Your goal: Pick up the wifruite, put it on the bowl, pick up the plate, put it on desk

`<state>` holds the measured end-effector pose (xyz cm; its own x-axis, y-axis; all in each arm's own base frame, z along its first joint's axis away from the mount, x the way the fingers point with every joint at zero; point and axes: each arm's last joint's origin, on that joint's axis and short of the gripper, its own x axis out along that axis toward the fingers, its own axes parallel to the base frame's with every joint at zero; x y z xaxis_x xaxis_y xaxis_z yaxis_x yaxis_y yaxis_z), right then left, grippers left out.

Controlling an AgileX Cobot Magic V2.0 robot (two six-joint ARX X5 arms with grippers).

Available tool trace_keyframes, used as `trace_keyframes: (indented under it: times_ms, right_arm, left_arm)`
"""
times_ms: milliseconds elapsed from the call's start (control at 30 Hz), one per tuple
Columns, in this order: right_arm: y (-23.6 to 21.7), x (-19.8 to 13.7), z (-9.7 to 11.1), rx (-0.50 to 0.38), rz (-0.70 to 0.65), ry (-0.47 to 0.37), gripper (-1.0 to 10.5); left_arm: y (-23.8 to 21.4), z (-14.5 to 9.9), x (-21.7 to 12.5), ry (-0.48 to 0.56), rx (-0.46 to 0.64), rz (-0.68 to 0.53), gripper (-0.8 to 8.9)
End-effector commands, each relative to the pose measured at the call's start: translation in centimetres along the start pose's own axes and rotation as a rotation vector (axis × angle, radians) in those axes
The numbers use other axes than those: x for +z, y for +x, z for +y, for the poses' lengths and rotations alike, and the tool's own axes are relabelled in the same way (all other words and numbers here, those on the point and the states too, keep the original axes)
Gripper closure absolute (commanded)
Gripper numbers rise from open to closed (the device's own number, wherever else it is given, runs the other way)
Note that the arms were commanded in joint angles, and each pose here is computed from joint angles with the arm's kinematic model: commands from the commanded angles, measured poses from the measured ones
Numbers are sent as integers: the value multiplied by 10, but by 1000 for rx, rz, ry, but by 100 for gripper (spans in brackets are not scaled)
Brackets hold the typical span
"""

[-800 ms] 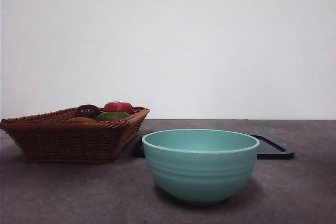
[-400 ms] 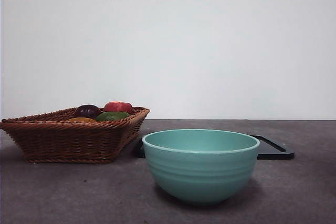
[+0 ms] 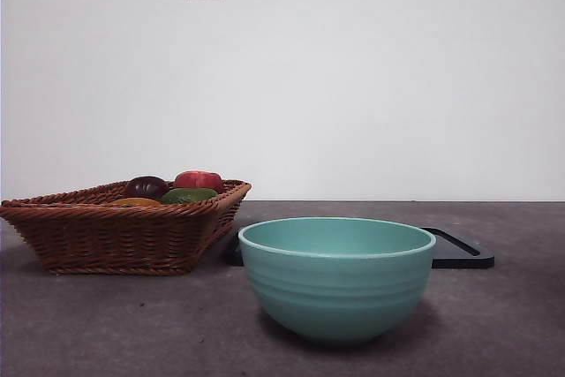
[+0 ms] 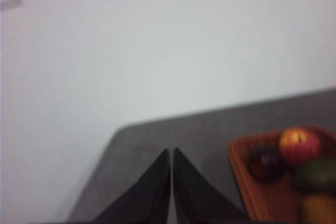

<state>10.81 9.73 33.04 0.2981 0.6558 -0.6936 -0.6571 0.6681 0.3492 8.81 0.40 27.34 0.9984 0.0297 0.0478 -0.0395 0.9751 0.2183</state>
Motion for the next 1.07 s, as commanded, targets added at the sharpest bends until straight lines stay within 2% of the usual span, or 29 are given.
trace_keyframes:
  times_ms: [33,167,367,667,1067]
  right_arm:
    - [-1,4,2,7,-12,-19,941]
    - [-1,4,2,7,-12,-19,941]
    - [-1,4,2,7,-12,-19,941]
    - [-1,4,2,8,-12,-19,941]
    - [-1,4,2,8,-12,-19,941]
  left_arm:
    - [1,-4,-22,-19,0,32,806]
    - [2,-12,-55,-56,-10,87,806]
    - [1,-19,-85,-97,-13,120,806]
    - [1,-24,-108,-115,-19,165,806]
    - [1,-27,-122,-126,-28,227,806]
